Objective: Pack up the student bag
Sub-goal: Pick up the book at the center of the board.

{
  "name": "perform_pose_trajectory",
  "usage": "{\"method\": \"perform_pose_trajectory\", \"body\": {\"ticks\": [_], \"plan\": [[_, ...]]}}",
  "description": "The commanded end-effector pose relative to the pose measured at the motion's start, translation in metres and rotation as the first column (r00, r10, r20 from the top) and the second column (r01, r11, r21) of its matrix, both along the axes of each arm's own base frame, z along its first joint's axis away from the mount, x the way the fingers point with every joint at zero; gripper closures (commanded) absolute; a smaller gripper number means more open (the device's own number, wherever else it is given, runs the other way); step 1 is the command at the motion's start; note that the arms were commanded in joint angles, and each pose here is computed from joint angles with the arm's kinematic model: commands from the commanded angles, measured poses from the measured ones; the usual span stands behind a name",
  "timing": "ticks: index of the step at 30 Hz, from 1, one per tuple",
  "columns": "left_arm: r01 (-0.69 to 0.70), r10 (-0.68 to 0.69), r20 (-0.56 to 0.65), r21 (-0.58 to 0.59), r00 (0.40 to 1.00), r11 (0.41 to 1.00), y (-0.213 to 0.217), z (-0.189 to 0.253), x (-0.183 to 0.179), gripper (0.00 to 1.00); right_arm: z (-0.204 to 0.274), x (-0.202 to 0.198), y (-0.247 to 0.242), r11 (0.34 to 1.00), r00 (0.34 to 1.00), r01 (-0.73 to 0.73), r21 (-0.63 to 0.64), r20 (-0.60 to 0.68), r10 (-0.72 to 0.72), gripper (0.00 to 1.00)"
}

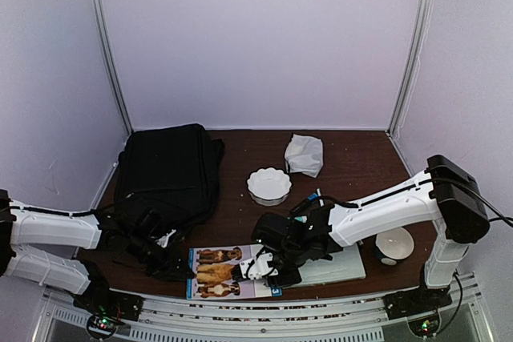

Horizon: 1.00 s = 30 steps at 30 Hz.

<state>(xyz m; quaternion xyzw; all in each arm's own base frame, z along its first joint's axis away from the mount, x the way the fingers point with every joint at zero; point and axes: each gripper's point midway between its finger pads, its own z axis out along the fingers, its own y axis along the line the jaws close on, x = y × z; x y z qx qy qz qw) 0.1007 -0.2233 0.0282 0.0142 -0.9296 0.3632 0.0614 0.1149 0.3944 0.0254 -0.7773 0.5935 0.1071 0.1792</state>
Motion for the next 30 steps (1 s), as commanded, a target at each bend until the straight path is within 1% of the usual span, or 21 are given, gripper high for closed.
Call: {"method": "perform_pose_trajectory", "body": {"ticks": [1,5,8,17,18,19,20,22,23,25,26,27,29,30], "plan": [[0.022,-0.016,0.063,-0.088,0.998,0.996,-0.017,0.022,0.011,0.82,-0.034,0.009,-0.025,0.991,0.999,0.052,-0.126,0.015,-0.05,0.64],[0.027,-0.022,0.08,-0.06,0.997,0.998,-0.012,0.027,0.011,0.92,-0.034,0.01,-0.025,0.991,0.999,0.053,-0.127,0.014,-0.052,0.64],[0.024,-0.018,0.096,-0.06,0.995,0.998,-0.011,0.032,0.012,1.0,-0.034,0.009,-0.024,0.99,0.998,0.054,-0.126,0.013,-0.053,0.64],[0.025,-0.003,0.181,-0.118,0.983,0.993,-0.02,0.052,0.026,1.0,-0.034,0.01,-0.024,0.991,0.998,0.057,-0.125,0.015,-0.056,0.64],[0.03,-0.005,0.192,-0.131,0.981,0.991,-0.022,0.055,0.027,0.96,-0.034,0.01,-0.024,0.991,0.998,0.056,-0.124,0.015,-0.055,0.64],[0.035,-0.006,0.199,-0.144,0.98,0.989,-0.025,0.058,0.028,0.9,-0.034,0.01,-0.024,0.991,0.998,0.057,-0.124,0.015,-0.055,0.64],[0.039,-0.007,0.204,-0.153,0.979,0.987,-0.026,0.06,0.029,0.86,-0.034,0.01,-0.025,0.991,0.998,0.057,-0.125,0.015,-0.056,0.64],[0.043,-0.007,0.212,-0.163,0.977,0.986,-0.028,0.063,0.03,0.83,-0.033,0.01,-0.024,0.991,0.998,0.058,-0.123,0.014,-0.057,0.64],[0.044,-0.008,0.215,-0.166,0.977,0.985,-0.029,0.064,0.03,0.79,-0.034,0.01,-0.024,0.991,0.998,0.058,-0.124,0.014,-0.057,0.64],[0.041,-0.005,0.214,-0.165,0.977,0.985,-0.029,0.064,0.031,0.68,-0.033,0.01,-0.024,0.991,0.998,0.058,-0.123,0.015,-0.056,0.64],[0.043,-0.007,0.214,-0.166,0.977,0.985,-0.029,0.063,0.031,0.68,-0.034,0.01,-0.024,0.991,0.998,0.058,-0.124,0.014,-0.057,0.64],[0.045,-0.008,0.213,-0.166,0.977,0.985,-0.029,0.063,0.031,0.74,-0.033,0.01,-0.024,0.99,0.998,0.061,-0.124,0.014,-0.06,0.64],[0.038,-0.004,0.208,-0.158,0.978,0.987,-0.028,0.06,0.031,0.91,-0.033,0.01,-0.024,0.99,0.998,0.059,-0.124,0.014,-0.058,0.64],[0.035,-0.001,0.211,-0.156,0.978,0.987,-0.028,0.06,0.031,0.95,-0.033,0.01,-0.024,0.99,0.998,0.06,-0.124,0.014,-0.059,0.64]]}}
